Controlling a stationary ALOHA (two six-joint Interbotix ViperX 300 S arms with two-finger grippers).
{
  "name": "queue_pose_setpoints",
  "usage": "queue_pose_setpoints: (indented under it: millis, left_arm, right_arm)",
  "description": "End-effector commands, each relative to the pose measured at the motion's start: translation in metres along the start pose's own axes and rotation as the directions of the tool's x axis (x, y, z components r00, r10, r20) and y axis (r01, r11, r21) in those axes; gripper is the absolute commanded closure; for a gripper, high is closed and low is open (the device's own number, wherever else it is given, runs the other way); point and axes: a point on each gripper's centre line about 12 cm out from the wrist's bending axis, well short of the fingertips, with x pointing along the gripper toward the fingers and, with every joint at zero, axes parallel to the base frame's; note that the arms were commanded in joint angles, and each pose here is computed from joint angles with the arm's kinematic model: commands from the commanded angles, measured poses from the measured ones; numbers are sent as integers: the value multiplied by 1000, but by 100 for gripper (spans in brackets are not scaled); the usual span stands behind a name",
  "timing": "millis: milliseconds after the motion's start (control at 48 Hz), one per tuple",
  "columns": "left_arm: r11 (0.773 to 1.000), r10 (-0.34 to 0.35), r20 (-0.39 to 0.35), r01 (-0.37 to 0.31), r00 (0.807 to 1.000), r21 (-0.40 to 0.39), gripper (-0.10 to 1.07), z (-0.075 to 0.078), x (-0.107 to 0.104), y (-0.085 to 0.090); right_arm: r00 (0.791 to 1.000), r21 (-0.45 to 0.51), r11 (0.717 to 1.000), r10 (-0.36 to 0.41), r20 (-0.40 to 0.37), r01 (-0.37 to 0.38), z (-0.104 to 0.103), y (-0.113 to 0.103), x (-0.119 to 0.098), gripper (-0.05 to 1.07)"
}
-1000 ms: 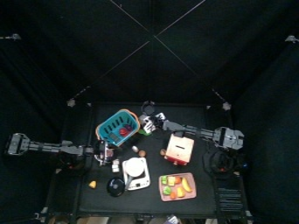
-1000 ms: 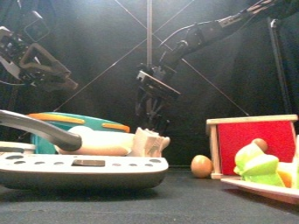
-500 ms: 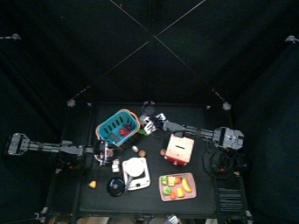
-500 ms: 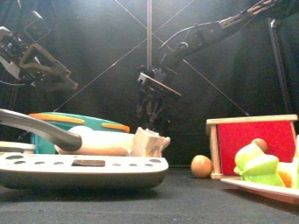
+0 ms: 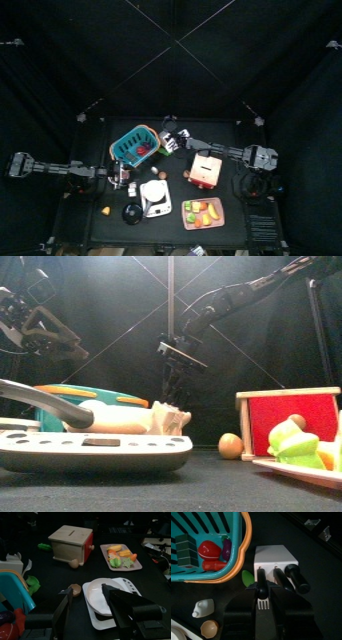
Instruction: Grab cleaver
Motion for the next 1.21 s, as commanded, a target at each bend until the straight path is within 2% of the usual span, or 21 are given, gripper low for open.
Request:
queue_pose_setpoints:
  millis: [0, 312, 750, 1188]
  left_arm:
    - [1000, 3, 15, -3, 1000, 1, 11, 6, 2, 1]
    - [1000, 4, 15, -4, 1000, -1, 11, 6, 2, 1]
    - [1000, 4, 12, -4, 1000, -1, 11, 4, 1, 1]
    - [1000, 5, 11, -5, 1000, -5, 11, 4, 1, 1]
  right_arm:
    - [999, 9, 1000, 12, 38, -13, 11, -1, -12, 50]
    - [999, 9, 1000, 10, 36, -11, 11, -1, -13, 51]
    - [999, 1, 1000, 13, 52, -13, 14, 1, -25, 52]
    - [999, 0, 1000, 9, 48, -9, 13, 0, -24, 52]
